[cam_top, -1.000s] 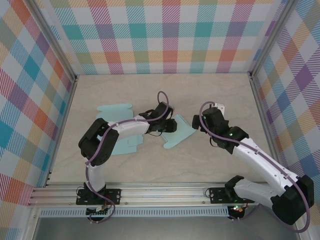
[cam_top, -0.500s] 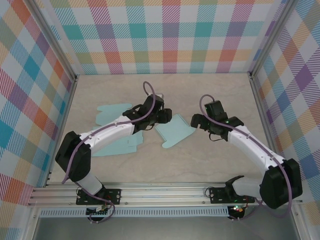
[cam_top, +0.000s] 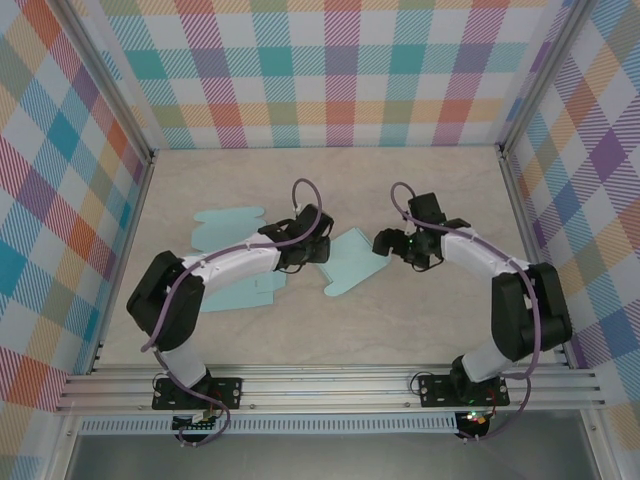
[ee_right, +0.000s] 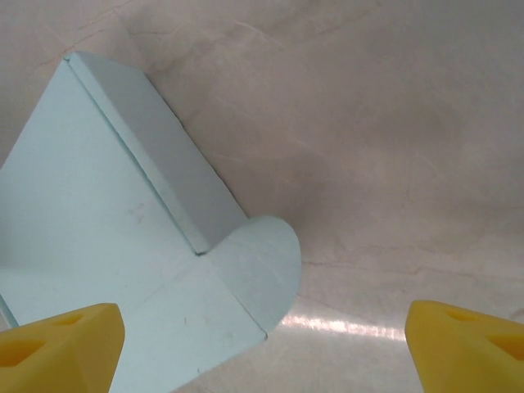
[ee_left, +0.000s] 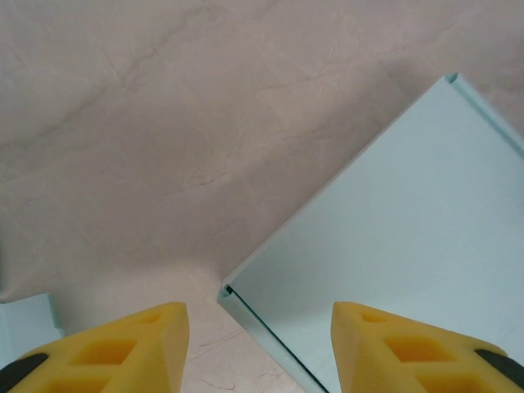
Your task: Fold the paper box
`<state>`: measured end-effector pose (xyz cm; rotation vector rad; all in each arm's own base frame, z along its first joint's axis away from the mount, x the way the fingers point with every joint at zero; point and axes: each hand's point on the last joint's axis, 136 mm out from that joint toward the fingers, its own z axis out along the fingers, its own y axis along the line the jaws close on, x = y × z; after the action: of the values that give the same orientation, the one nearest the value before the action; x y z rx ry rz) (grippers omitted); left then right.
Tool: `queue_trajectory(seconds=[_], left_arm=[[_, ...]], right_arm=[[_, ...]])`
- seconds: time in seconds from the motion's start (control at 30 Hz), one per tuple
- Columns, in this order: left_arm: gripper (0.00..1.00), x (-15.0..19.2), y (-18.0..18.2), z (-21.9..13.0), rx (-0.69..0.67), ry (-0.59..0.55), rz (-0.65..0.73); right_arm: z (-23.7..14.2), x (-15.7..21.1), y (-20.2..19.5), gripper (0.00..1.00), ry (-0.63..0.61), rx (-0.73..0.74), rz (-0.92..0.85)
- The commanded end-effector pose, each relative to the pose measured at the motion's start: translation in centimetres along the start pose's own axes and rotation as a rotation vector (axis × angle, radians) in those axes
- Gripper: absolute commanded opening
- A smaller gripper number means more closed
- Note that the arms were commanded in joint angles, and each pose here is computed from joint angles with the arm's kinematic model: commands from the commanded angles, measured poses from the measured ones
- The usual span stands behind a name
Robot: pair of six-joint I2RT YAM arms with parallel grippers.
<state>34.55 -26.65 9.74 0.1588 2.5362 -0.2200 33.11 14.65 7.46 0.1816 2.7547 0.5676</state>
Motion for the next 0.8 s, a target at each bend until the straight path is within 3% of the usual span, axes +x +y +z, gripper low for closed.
queue_trajectory(seconds=[0.0, 0.37, 0.53, 0.77], left_arm=[[0.49, 0.9, 0.2, 0.6, 0.005, 0.054, -0.02], [0.49, 3.3, -0.7, 1.6, 0.122, 0.137, -0.171], [0.47, 3.6, -0.4, 2.5, 0.11, 0.152, -0.185], [0.36, 2.7, -1.0, 3.8, 0.133, 0.154, -0.186]], right_arm=[[0.4, -2.2, 1.2, 0.87, -0.038, -0.03, -0.084], [4.2, -4.1, 5.3, 0.73, 0.015, -0.243, -0.15], [4.9, -3.1, 4.9, 0.67, 0.036, -0.251, -0.131], [4.5, -0.8, 4.2, 0.58, 0.049, -0.25, -0.103]])
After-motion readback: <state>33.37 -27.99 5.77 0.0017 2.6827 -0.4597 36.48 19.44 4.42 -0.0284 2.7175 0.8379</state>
